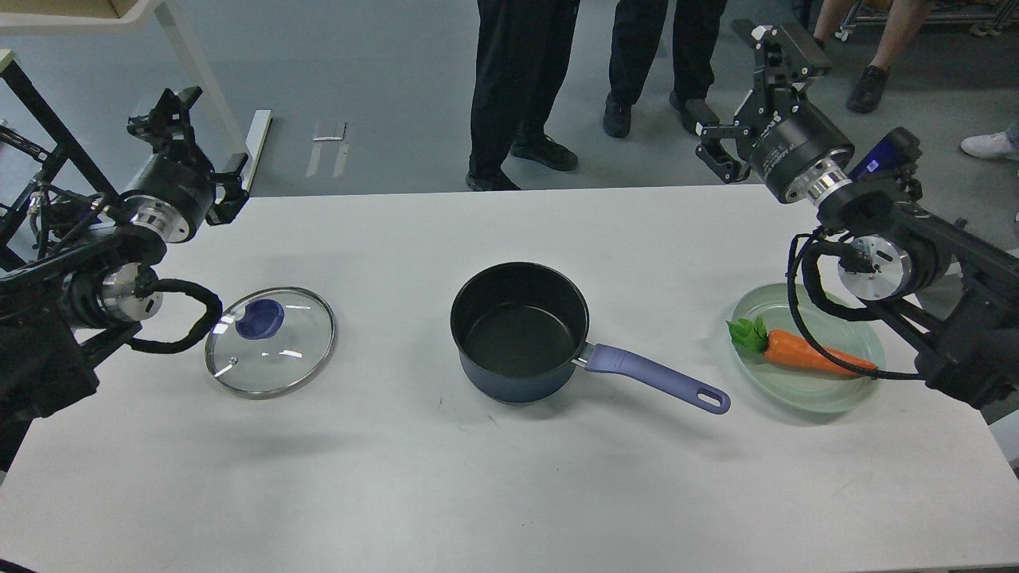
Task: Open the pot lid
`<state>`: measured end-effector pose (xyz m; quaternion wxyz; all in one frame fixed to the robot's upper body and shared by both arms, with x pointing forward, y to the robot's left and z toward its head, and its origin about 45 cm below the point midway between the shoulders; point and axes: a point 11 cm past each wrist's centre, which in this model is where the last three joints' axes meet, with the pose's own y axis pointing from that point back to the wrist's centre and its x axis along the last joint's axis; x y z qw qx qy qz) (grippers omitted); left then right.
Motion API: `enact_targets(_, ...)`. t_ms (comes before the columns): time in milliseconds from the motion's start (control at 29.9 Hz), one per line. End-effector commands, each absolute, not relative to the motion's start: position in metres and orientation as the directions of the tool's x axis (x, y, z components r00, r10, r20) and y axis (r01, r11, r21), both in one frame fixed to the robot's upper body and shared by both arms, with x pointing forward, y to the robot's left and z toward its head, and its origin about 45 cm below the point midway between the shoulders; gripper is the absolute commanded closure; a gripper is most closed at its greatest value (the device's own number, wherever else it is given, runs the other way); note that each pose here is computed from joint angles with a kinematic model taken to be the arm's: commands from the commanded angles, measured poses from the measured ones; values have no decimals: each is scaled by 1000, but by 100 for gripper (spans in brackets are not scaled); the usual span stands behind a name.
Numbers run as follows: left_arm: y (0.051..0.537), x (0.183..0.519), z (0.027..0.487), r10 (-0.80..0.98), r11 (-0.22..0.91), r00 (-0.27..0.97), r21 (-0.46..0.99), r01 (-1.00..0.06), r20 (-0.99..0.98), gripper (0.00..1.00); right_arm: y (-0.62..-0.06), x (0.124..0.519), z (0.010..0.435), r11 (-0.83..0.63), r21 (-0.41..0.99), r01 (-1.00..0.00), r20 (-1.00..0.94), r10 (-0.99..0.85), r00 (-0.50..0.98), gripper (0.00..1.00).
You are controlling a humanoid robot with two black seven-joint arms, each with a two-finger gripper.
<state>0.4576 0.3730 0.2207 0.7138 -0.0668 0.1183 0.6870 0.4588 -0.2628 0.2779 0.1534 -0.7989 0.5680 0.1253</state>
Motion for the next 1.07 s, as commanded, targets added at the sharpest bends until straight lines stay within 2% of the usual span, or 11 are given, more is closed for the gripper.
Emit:
enact_targets(0, 370, 458, 217, 957, 39, 19, 63, -997, -290, 0, -262, 461, 261, -244, -101, -965, -473, -841, 262, 0)
enact_targets(334, 360, 455, 213, 922, 65, 46, 36, -997, -384, 0, -265, 461, 217, -71, -27, -997, -744, -665, 68, 0)
enact_targets(1036, 359, 455, 214, 921, 68, 50, 33, -997, -387, 0, -259, 453, 198, -92, -13, -996, -773, -630, 68, 0)
